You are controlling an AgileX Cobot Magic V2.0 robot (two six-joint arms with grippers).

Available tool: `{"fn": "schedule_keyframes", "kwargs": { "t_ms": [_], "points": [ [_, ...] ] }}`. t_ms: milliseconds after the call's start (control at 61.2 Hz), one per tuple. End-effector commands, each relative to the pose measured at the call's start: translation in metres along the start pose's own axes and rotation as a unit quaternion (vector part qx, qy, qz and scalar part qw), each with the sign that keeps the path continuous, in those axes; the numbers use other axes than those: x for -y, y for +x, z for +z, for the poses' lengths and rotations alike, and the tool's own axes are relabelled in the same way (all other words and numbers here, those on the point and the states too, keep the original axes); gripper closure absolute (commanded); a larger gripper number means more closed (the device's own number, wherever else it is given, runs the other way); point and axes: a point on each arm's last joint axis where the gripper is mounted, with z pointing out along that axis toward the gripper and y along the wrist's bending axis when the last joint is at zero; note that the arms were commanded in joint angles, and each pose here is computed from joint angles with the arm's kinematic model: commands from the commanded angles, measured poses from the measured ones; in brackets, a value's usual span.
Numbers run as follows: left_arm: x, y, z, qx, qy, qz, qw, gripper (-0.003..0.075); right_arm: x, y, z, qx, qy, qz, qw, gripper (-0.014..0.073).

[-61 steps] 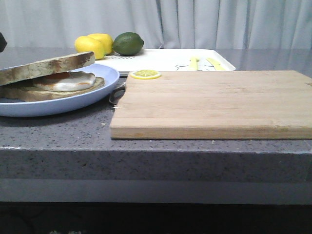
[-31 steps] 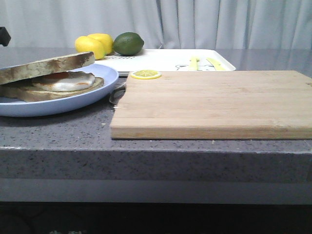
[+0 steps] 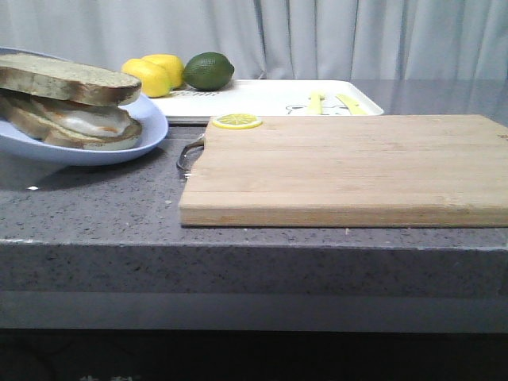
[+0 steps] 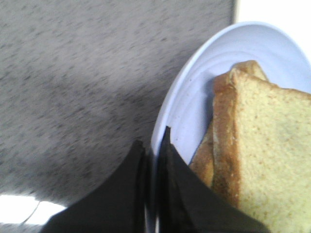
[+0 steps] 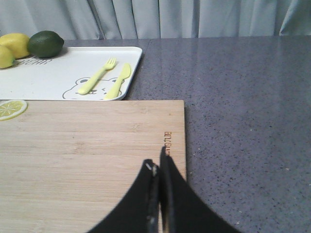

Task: Place bread and move sandwich to tray
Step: 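Grip the blue plate rim with the left gripper and lift it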

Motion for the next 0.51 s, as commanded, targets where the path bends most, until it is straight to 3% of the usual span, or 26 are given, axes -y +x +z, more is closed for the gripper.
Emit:
{"fn": "schedule_keyframes", "kwargs": {
  "t_ms": [0,212,490],
  "points": [
    [0.022,-0.022,-0.030,0.084,0.077,-0.022,0.993,0.0741,-0.001,-0.015,-0.002,0.049,-0.004,-0.001,0.999,0.0656],
    [0.046,-0.051,-0.021,0.094,0.113,0.003,0.989,0.0741,-0.001,-0.015,-0.002,0.049,-0.004,0.000,0.999,0.0656],
    [0.080,-0.102,0.034,0.026,0.168,0.002,0.986,0.0741,-0.001,-0.015,-0.002,0.048,-0.004,0.000,0.999,0.0656]
  ]
}}
